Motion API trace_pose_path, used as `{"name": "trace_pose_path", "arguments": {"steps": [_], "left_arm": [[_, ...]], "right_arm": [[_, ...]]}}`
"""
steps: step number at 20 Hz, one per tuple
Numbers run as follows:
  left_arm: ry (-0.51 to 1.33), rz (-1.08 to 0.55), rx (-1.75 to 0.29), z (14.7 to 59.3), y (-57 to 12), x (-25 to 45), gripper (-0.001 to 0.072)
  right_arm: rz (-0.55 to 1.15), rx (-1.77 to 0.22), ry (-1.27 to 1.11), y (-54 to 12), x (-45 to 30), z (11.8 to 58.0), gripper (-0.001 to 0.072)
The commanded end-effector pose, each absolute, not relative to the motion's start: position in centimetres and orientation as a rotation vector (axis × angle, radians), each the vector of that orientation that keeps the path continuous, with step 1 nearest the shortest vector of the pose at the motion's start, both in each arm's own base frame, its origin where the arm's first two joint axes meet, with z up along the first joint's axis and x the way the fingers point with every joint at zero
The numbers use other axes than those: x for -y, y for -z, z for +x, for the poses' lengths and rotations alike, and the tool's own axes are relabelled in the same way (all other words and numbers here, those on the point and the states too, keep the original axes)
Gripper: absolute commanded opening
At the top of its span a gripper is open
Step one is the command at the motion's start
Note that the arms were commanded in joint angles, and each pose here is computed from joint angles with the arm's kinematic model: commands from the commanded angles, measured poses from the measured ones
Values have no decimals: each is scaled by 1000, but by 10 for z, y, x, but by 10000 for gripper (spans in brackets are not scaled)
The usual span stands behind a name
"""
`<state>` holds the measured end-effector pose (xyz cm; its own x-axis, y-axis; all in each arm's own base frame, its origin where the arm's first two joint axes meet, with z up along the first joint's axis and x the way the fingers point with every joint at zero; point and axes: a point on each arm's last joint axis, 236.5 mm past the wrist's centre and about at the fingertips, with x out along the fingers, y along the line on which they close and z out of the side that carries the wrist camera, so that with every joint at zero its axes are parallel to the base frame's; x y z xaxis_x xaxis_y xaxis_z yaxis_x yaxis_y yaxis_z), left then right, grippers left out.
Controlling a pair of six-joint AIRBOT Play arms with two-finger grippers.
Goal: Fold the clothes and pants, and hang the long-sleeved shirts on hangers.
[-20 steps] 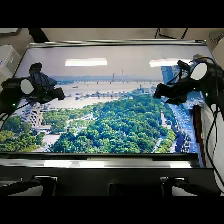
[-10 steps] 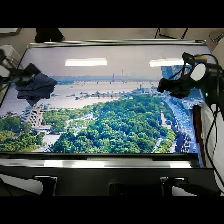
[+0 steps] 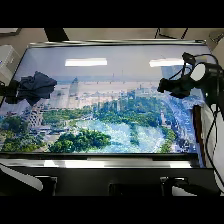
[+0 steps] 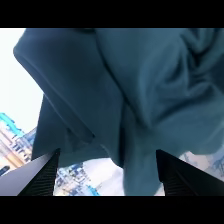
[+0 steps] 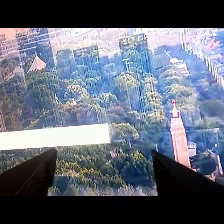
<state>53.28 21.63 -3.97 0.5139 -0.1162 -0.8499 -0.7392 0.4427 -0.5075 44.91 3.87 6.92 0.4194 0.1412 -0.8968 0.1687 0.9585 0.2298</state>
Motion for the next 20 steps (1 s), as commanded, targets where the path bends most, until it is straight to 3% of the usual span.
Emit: {"name": "trace_pose_path", "arguments": {"steps": [1,6,7,8,9,12,15,17,20], "left_arm": [[-490,-1093,-991,537,66,-219,715],[-424,-1027,-867,579,68,-208,707],[-419,-1019,-852,584,66,-205,560],[-409,-1018,-853,586,64,-200,210],[-390,-1019,-859,587,60,-192,35],[-275,-889,-799,600,5,-167,20],[-94,-601,-613,603,-125,-123,20],[46,-429,-495,576,-226,-64,20],[273,-258,-358,498,-344,45,20]], "right_arm": [[305,-1153,17,-68,-39,447,668],[356,-1269,8,-61,-50,422,669],[415,-1289,10,-62,-58,417,669],[450,-1297,-3,-64,-65,415,669],[462,-1291,-19,-68,-69,415,669],[383,-1221,-34,-86,-59,418,669],[200,-1095,-12,-128,-30,420,669],[76,-988,31,-168,-7,420,669],[-5,-817,110,-230,20,415,668]]}}
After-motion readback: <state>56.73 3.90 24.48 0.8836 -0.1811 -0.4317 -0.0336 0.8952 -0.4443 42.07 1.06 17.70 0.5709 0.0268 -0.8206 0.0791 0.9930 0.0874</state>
